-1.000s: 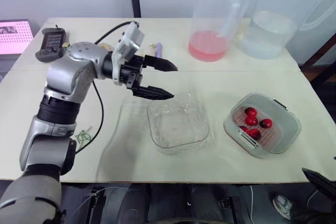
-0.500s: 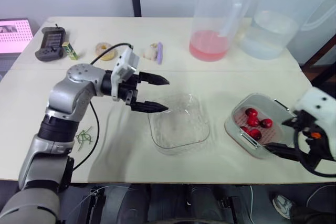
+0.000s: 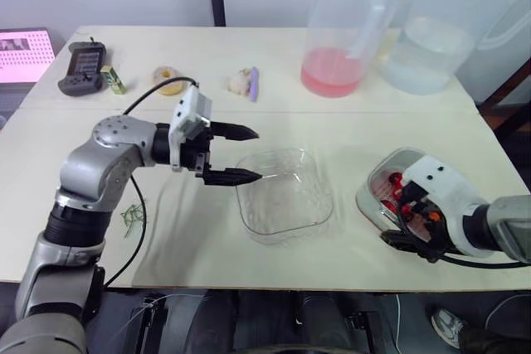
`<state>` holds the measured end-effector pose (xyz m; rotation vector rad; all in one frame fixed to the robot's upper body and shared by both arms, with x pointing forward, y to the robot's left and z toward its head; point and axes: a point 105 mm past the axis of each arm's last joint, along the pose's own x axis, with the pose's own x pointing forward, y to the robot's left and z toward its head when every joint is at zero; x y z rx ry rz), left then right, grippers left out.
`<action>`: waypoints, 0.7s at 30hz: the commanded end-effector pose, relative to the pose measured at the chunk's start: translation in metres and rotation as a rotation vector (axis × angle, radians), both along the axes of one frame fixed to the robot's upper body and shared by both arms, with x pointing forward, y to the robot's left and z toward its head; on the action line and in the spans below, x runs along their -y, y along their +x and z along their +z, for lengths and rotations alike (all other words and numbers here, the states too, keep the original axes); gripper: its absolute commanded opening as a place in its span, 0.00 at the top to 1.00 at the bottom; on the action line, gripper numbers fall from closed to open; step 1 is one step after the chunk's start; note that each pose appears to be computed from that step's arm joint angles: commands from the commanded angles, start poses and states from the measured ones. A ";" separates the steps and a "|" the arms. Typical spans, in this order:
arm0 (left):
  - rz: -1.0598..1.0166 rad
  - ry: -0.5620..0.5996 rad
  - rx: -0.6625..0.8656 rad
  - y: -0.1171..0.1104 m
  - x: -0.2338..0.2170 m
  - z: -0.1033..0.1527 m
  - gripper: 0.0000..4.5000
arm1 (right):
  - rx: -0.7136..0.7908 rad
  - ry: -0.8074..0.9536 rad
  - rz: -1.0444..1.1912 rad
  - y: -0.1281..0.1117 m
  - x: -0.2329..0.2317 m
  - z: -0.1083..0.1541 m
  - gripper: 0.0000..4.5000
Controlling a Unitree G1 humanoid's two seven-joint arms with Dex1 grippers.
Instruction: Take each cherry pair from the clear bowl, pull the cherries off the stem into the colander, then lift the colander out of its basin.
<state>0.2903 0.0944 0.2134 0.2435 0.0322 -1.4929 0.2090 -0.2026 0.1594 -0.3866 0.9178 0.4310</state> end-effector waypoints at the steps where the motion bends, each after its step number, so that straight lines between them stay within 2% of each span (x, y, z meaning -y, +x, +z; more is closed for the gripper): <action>1: -0.016 -0.011 0.047 -0.006 -0.003 0.014 0.00 | 0.029 0.002 0.022 0.002 -0.006 0.000 0.31; 6: -0.020 -0.012 0.055 -0.006 -0.006 0.018 0.00 | 0.036 0.008 0.034 0.006 -0.010 -0.005 0.88; 7: -0.019 -0.013 0.056 -0.005 -0.006 0.018 0.00 | 0.038 0.012 0.030 0.007 -0.011 -0.005 0.96; 21: -0.035 -0.021 0.052 -0.002 -0.002 0.021 0.00 | 0.034 0.008 0.031 0.011 -0.015 0.007 0.96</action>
